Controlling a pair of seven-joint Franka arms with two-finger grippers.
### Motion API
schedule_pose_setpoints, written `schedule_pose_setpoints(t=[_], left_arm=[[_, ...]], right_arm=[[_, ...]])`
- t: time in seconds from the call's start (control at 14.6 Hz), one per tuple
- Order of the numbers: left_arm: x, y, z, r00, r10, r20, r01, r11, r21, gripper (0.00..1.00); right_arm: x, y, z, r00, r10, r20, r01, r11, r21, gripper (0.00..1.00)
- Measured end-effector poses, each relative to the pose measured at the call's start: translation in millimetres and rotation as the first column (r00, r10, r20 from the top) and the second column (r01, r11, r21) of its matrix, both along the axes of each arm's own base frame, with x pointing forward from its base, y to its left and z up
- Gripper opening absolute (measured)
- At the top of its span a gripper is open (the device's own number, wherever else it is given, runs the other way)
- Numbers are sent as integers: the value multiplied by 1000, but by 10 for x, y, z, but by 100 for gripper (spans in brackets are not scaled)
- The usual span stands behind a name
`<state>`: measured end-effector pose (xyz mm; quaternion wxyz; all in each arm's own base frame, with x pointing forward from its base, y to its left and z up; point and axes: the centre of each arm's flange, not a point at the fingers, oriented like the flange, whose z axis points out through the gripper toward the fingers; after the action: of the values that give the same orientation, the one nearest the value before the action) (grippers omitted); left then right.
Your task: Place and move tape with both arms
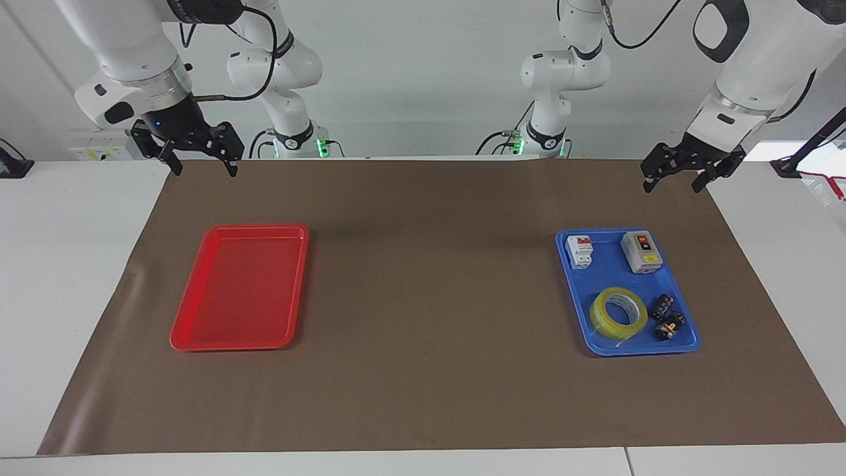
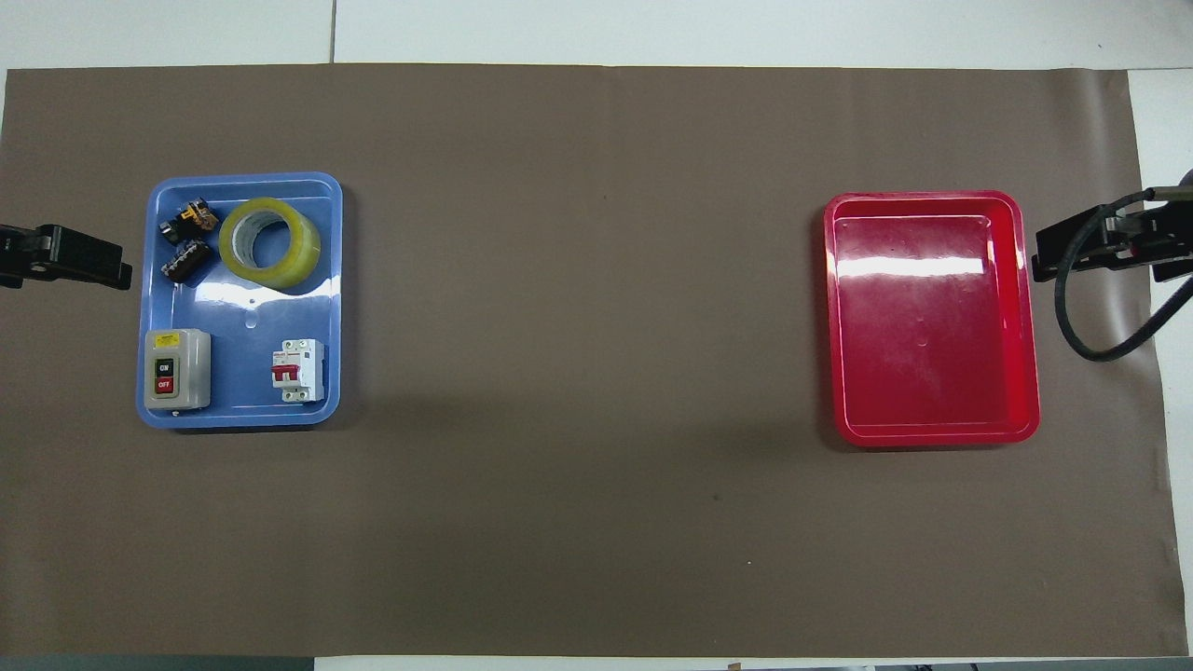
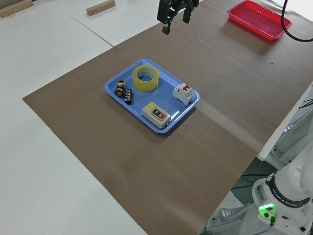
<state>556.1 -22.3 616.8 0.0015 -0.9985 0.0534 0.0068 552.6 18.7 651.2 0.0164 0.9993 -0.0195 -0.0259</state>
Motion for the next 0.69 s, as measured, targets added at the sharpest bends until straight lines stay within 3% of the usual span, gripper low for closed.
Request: schedule_pose_setpoints(t=[0.69], left_arm=[[45,-9,-61,1000,-1,21,1,1000,-1,100]], right_arm=[[0,0,0,1000,0,0,0,1000,0,100]])
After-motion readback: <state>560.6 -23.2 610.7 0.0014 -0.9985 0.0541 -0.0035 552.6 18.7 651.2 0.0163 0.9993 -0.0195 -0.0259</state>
